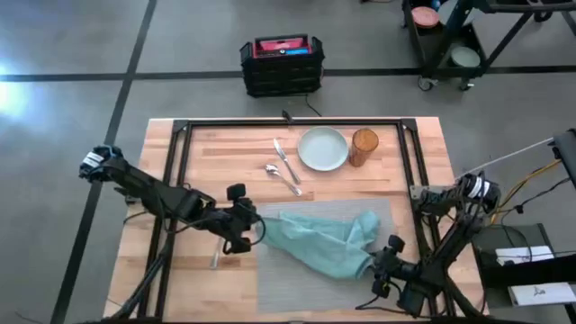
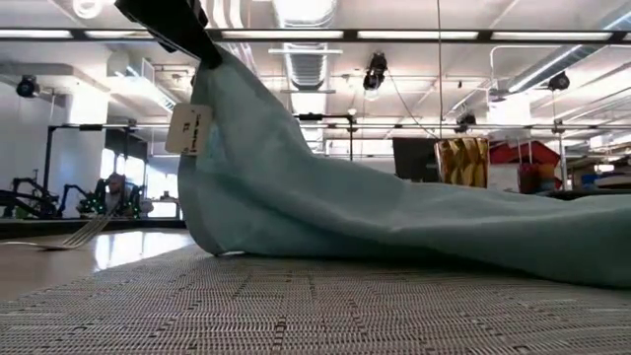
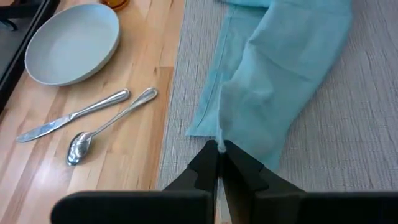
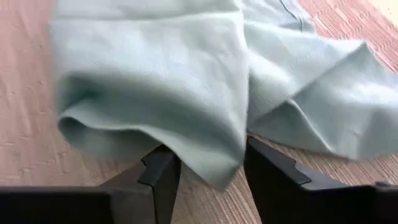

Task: Set table place
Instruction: Fold the blue napkin on the gray placemat

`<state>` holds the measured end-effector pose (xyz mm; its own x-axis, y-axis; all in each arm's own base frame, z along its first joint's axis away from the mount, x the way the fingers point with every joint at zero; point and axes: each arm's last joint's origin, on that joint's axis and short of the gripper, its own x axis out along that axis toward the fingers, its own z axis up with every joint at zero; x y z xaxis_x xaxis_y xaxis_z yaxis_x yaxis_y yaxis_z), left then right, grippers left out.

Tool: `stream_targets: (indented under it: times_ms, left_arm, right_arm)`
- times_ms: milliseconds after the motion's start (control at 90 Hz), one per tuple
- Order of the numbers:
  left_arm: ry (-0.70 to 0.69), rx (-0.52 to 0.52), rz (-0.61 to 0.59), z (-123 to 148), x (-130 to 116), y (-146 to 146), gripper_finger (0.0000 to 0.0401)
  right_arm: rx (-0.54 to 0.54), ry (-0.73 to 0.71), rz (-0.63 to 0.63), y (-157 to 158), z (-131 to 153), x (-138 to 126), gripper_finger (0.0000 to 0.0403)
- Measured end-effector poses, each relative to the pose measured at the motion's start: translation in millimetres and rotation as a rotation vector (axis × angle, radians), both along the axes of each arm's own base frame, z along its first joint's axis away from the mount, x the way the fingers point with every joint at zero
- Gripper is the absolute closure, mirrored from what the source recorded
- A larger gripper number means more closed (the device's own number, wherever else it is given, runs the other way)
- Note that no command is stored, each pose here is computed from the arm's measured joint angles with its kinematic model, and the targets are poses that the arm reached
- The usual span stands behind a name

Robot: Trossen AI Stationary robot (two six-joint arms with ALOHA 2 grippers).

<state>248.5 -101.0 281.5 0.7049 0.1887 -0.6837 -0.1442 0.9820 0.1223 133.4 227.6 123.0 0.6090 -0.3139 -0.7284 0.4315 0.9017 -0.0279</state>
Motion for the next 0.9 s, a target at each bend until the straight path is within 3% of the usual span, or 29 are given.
stream_targets:
  times_ms: [122, 300, 511, 700, 822, 900]
  left_arm:
    - [-0.001, 0.000, 0.000, 0, 0, 0, 0.0401]
    - [-0.002, -0.001, 0.000, 1, 0, 0, 0.0401]
    - [-0.067, 0.000, 0.021, 16, -10, 6, 0.0401]
    - [-0.198, 0.030, 0.063, 45, -34, 20, 0.0401]
    - [-0.283, 0.050, 0.080, 64, -53, 31, 0.0401]
    - [-0.339, 0.058, 0.094, 75, -65, 39, 0.0401]
  right_arm:
    - [-0.012, 0.041, -0.026, -8, -3, 4, 0.0303]
    - [-0.082, 0.109, -0.014, -14, 6, 6, 0.0393]
    - [-0.242, 0.176, 0.018, -15, 65, 8, 0.0399]
    - [-0.427, 0.207, 0.066, -25, 128, 11, 0.0401]
    - [-0.461, 0.100, 0.126, -35, 159, 17, 0.0402]
    - [-0.437, 0.010, 0.084, -49, 181, 18, 0.0402]
